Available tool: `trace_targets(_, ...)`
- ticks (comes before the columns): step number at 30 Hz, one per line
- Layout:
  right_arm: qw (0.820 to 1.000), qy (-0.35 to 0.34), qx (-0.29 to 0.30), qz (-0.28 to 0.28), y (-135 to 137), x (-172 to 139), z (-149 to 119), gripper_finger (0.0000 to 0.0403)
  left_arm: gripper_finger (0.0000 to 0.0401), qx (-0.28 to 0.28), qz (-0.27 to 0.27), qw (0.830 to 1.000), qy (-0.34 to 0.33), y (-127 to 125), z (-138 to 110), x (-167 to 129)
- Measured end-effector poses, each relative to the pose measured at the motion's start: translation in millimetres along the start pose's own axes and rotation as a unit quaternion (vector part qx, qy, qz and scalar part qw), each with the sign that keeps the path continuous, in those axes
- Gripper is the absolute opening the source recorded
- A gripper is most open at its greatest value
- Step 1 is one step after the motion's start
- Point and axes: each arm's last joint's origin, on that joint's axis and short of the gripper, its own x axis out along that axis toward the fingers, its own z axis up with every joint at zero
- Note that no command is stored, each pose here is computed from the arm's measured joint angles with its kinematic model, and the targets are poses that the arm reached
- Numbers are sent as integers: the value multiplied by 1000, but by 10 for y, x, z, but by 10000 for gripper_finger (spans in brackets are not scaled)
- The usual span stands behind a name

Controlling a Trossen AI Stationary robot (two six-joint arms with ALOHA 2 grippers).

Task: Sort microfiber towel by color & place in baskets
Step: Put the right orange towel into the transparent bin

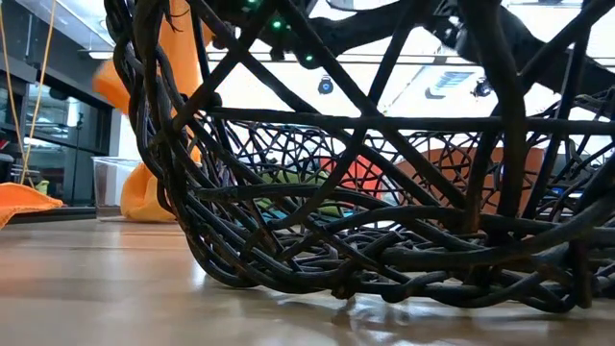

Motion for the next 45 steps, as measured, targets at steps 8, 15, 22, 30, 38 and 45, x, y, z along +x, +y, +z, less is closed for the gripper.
trace_targets(8,988,-131,-9,-78,-165,-189,9,0,195,-8,0,1000,0,0,1,-1)
trace_targets(15,982,-4,26,-187,-418,-219,-209,0,195,-8,0,1000,0,0,0,-1)
trace_targets(22,944,205,165,-202,-577,-392,-678,0,195,-8,0,1000,0,0,0,-1)
trace_targets(30,911,270,209,-230,-485,-441,-870,38,195,-8,1,1000,0,1,0,-1)
trace_targets(38,919,273,200,-201,-446,-362,-755,217,195,-6,4,1000,7,5,-14,-1)
trace_targets(45,931,288,177,-140,-497,-296,-361,311,195,-43,29,998,42,34,-90,-6)
